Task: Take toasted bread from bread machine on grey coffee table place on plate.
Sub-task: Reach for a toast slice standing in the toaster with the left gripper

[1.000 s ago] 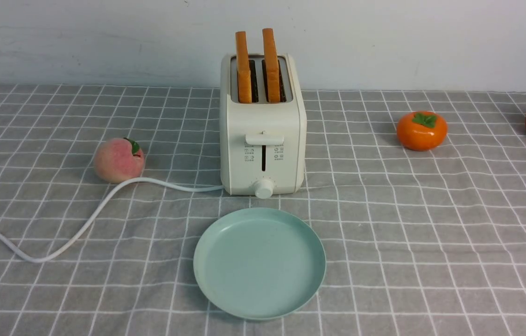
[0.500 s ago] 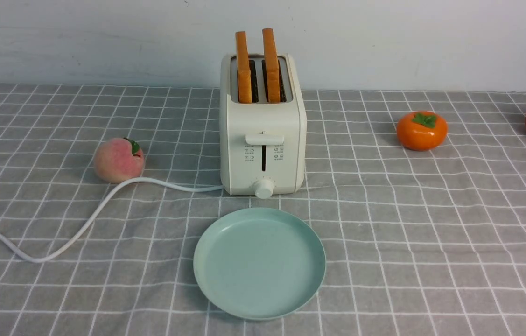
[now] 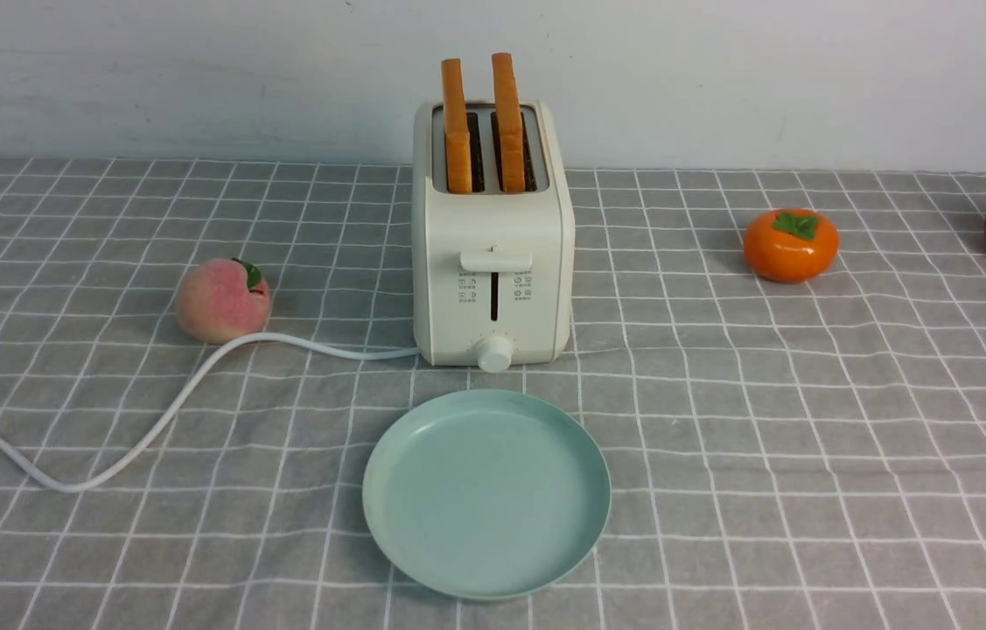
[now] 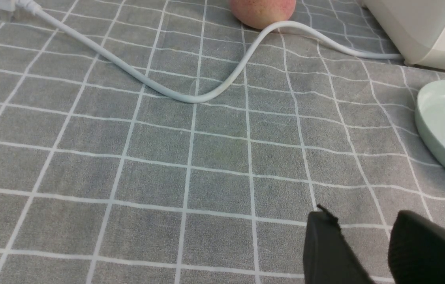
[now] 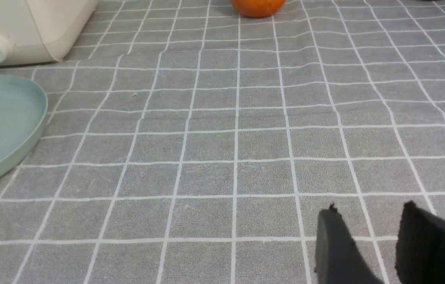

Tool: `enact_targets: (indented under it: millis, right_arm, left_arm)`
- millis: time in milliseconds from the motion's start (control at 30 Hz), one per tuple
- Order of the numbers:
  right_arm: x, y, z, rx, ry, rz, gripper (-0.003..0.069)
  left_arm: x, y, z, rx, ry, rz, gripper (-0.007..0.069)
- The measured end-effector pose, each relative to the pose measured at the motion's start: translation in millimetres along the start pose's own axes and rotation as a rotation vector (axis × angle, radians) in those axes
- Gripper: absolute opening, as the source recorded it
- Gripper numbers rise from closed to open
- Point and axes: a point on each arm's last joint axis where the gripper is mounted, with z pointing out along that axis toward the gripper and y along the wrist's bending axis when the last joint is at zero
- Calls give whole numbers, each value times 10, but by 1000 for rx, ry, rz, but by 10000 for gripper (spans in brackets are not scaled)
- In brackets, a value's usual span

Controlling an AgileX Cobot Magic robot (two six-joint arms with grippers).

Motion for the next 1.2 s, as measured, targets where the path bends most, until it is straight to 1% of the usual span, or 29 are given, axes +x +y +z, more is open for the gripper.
enact_targets:
  millis: [100, 167, 233, 300, 367, 433, 533, 633, 867, 967, 1000, 1033, 1067, 1100, 1133, 1167, 1200]
  right_arm:
    - [0, 0, 0, 0, 0, 0, 239]
    - [-5, 4, 0, -4, -5, 16, 239]
    - [-29, 17, 2, -21, -38, 89, 239]
    - [-65, 35, 4, -50, -85, 219, 239]
    - [-157, 41, -9, -83, -180, 394, 239]
    - [-229, 30, -26, -106, -258, 526, 239]
    - [-282, 13, -42, -121, -318, 626, 239]
    - [-300, 5, -49, -124, -340, 655, 239]
    - [-305, 2, -51, -125, -347, 663, 239]
    - [-313, -1, -54, -126, -356, 676, 239]
    - [-366, -5, -78, -134, -383, 694, 230]
    - [-461, 5, -126, -150, -405, 695, 216]
    - [-609, 24, -210, -174, -438, 676, 190]
    - [-829, 52, -345, -195, -479, 612, 137]
    - [-996, 71, -447, -202, -510, 555, 109]
    - [-1193, 102, -557, -206, -514, 481, 59]
    - [-1372, 135, -635, -206, -486, 415, 18]
  left_arm:
    - [-25, -4, 0, 4, -28, 10, 235]
    - [-69, -25, -3, 29, -75, -27, 235]
    - [-108, -48, -8, 59, -117, -102, 235]
    - [-154, -70, -16, 96, -161, -223, 235]
    - [-224, -91, -33, 155, -222, -439, 235]
    - [-283, -94, -50, 203, -272, -637, 237]
    - [-334, -80, -68, 241, -317, -806, 237]
    - [-359, -70, -77, 258, -341, -897, 237]
    - [-363, -67, -78, 263, -344, -931, 237]
    - [-396, -49, -92, 268, -389, -942, 236]
    - [-446, -25, -117, 274, -454, -955, 212]
    - [-495, -25, -144, 280, -490, -939, 188]
    - [-548, -39, -175, 286, -512, -903, 145]
    - [-698, -104, -267, 302, -543, -785, 66]
    - [-785, -148, -317, 304, -547, -713, 24]
    - [-901, -208, -372, 303, -533, -633, -11]
    - [-992, -260, -397, 297, -500, -580, -14]
